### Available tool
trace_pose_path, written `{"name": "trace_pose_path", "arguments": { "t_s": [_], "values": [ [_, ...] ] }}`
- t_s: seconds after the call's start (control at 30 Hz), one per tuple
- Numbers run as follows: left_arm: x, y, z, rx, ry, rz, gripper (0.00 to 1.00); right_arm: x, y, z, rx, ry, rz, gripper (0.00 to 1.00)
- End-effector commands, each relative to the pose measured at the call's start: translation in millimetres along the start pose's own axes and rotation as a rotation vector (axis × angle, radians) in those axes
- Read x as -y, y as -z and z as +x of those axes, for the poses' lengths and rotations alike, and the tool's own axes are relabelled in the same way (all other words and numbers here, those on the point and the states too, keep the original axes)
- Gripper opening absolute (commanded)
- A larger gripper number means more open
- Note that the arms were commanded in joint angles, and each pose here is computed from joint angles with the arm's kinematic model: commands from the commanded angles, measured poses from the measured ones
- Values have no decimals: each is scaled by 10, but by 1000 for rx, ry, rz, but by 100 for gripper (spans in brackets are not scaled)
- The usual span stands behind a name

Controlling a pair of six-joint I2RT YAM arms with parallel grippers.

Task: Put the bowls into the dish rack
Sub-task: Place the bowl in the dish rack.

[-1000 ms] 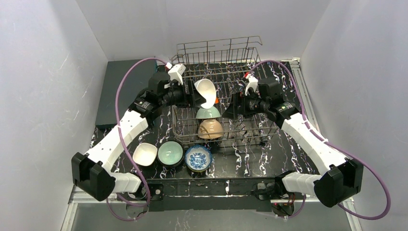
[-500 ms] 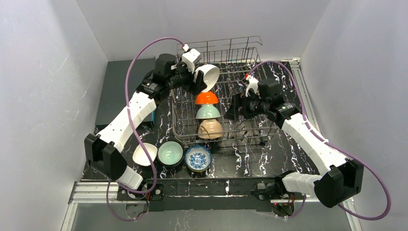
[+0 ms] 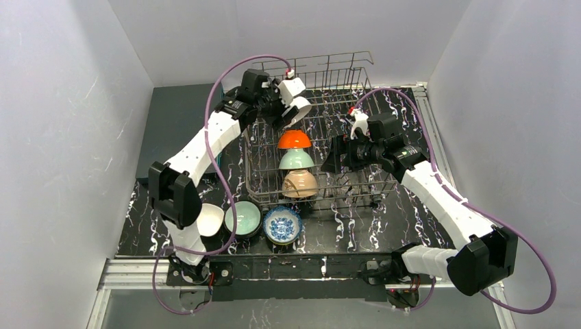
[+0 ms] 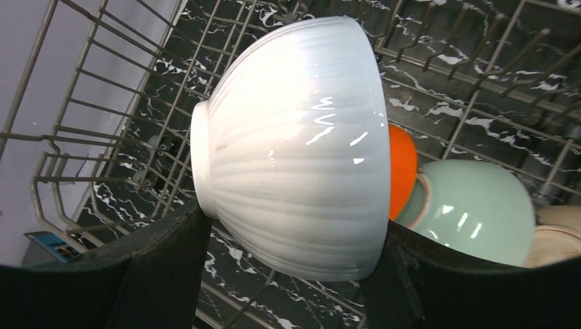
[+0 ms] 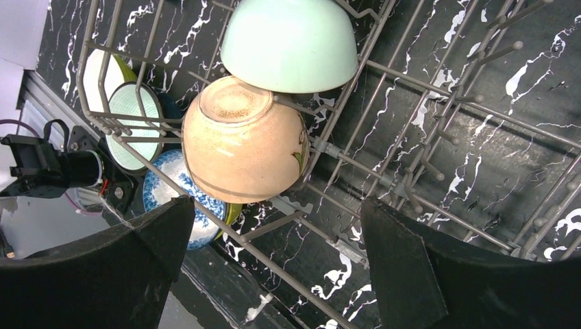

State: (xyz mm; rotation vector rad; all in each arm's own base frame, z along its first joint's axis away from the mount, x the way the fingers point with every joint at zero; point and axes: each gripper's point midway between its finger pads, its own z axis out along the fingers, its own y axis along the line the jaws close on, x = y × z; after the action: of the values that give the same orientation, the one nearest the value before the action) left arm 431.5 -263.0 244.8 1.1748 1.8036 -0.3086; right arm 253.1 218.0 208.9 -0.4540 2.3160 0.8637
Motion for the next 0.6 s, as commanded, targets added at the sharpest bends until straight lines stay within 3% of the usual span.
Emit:
{"name": "trace_pose_path", "arguments": {
  "t_s": [0.0, 0.57],
  "values": [
    [-294, 146, -334, 40, -169, -67, 0, -24, 50, -131, 30, 28, -1, 99],
    [-525, -181, -86, -93, -368, -74, 0, 15, 27, -101, 10, 32, 6, 99]
  ]
}}
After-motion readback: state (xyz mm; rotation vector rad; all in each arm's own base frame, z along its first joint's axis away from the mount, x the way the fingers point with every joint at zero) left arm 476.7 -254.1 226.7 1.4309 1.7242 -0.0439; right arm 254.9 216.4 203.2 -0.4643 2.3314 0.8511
